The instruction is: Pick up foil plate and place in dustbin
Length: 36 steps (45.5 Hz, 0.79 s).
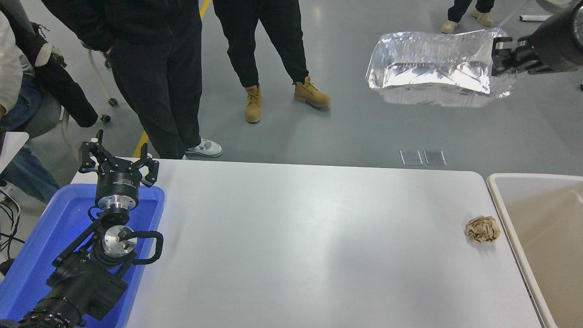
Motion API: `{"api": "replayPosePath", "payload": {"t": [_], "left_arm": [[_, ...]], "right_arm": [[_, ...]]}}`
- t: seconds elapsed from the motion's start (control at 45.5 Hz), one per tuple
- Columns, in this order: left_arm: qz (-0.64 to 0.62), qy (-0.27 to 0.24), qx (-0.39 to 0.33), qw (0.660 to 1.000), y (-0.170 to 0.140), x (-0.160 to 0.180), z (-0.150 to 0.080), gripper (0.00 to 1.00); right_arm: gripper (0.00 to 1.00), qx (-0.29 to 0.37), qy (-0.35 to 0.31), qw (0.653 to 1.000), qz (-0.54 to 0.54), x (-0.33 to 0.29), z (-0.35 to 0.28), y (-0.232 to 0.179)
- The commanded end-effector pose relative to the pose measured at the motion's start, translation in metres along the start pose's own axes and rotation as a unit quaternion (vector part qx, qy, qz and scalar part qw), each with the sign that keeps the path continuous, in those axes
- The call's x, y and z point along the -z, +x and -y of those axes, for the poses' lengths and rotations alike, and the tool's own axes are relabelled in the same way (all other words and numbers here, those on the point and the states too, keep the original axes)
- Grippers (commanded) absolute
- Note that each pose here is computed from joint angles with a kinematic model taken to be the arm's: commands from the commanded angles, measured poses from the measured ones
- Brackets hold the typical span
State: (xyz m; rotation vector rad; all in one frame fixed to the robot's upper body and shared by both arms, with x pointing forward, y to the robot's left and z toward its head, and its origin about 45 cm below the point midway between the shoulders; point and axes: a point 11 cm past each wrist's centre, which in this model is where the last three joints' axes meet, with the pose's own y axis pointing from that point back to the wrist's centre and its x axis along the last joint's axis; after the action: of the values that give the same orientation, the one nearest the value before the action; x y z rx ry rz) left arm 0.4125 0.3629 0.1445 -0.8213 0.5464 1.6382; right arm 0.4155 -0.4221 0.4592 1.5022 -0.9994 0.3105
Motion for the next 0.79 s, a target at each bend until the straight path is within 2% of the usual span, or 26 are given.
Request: {"api": "replayPosePath", "payload": {"t": [0.0,0.22,0.33,0.44,0.769], "left_arm": [[0.000,0.000,-0.001,1.000,0.000,0.000,0.000,0.99],[0.000,0.000,-0.001,1.000,0.000,0.000,0.000,0.99],[0.000,0.000,-0.001,1.000,0.000,0.000,0.000,0.99],[0.000,0.000,-0.001,1.000,0.000,0.000,0.000,0.99],[0.000,0.000,-0.001,1.000,0.000,0.000,0.000,0.99]], "right_arm": [[0.00,-0.096,-0.052,0.974,0.196,-0.103,0.013,0.010],[0.00,-0.192,-0.153,0.913,0.326,-0.201,0.034,-0.017],[0.00,-0.186,-0.168,0.893,0.373,-0.219,0.052,-0.045],[0.00,-0.207,-0.196,0.872,0.397,-0.241,0.071,-0.068],[0.00,-0.236,-0.259,0.834,0.425,-0.282,0.133,-0.139]]}}
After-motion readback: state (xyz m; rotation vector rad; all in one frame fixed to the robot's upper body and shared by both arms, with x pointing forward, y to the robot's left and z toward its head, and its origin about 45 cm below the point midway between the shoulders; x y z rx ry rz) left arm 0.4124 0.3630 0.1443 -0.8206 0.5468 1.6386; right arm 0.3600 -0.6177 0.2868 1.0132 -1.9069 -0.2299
